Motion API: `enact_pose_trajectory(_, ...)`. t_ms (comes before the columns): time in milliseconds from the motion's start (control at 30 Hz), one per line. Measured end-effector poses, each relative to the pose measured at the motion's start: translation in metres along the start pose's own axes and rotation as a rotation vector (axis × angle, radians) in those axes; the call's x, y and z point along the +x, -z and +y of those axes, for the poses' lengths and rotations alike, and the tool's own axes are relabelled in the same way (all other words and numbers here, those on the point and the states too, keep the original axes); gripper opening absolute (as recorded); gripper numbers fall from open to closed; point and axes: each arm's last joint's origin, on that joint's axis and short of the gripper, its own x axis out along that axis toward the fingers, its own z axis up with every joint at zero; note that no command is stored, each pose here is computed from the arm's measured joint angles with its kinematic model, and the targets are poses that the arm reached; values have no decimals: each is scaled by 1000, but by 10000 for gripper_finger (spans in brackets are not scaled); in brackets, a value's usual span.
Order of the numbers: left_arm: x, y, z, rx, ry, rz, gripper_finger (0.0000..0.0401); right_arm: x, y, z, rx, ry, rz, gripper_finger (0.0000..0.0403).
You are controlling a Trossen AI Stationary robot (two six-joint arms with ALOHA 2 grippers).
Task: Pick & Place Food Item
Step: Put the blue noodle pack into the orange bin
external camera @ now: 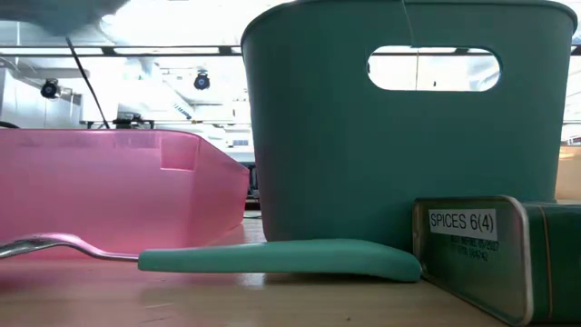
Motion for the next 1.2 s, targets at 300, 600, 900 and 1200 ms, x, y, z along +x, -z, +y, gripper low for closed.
enact_pose_trajectory(300, 2, -59, -22, 80, 189, -299, 0, 4, -28, 2, 58, -121, -94, 258)
enact_pose_trajectory(600, 1, -93, -27, 172, 267, -404, 0, 12, -32, 0, 66, -200, -4, 258)
enact_pose_trajectory(900, -1, -107, -30, 209, 346, -423, 0, 14, -32, -1, 60, -203, 14, 228)
enact_pose_trajectory(1200, -1, -108, -30, 220, 355, -411, 0, 11, -35, -5, 12, -188, -12, 143)
